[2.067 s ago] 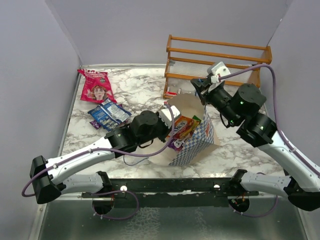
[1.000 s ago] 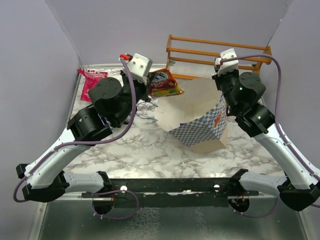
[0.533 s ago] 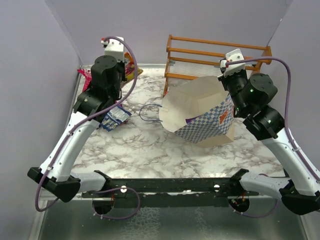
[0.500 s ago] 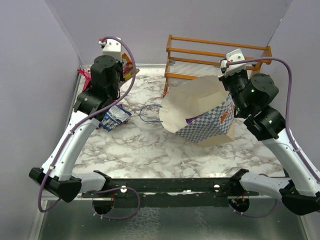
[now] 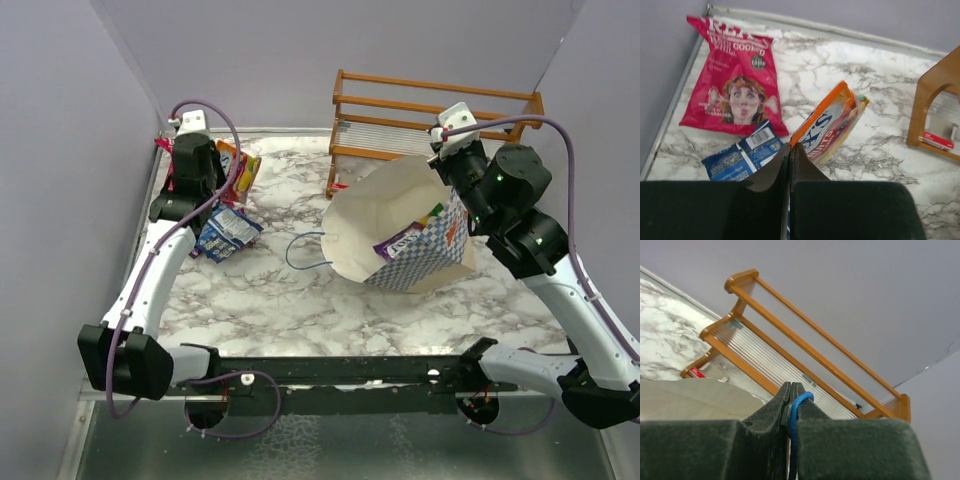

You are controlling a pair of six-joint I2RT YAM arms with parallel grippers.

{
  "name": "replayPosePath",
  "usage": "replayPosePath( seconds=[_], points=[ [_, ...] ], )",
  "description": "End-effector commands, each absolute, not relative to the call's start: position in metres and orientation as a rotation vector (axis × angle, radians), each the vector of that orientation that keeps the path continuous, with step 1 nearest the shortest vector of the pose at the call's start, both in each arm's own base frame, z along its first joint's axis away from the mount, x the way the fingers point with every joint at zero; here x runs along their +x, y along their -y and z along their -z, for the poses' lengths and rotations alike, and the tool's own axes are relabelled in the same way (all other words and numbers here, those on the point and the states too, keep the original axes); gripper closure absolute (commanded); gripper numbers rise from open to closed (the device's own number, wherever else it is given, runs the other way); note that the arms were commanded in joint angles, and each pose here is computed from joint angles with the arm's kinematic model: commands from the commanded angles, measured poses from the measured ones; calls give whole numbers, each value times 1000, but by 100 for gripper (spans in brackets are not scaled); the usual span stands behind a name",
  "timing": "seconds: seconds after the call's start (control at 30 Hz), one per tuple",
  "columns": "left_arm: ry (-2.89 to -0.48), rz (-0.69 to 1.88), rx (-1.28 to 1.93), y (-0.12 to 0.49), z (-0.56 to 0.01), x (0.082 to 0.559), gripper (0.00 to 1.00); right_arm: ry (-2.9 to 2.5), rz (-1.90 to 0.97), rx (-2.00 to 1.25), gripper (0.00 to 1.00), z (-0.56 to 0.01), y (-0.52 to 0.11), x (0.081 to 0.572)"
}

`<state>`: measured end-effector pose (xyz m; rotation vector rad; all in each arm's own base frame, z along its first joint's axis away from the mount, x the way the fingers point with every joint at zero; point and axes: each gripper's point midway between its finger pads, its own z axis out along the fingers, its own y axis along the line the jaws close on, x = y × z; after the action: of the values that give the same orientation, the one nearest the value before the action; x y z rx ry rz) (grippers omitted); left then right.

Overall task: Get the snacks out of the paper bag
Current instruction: Place the snack at the center of the board.

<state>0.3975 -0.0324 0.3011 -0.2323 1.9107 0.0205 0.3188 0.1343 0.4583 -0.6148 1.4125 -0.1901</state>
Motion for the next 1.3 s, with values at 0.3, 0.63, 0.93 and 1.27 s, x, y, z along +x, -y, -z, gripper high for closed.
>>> replayPosePath(
  seconds=[0.3, 0.63, 0.93, 1.27],
  points=[
    [-2046, 56, -592, -46, -174, 408, 100, -1333, -5, -665, 98, -470, -160, 302],
    [-2115, 93, -601, -49, -163, 410, 65, -1279, -214, -757, 98, -454, -190, 279],
    [-2087, 376, -398, 10, -211, 410, 19, -1119, -356, -868, 98, -455, -217, 255],
    [-1959, 743, 76, 165, -310, 363, 21, -1102, -325, -822, 98, -452, -215, 264]
  ],
)
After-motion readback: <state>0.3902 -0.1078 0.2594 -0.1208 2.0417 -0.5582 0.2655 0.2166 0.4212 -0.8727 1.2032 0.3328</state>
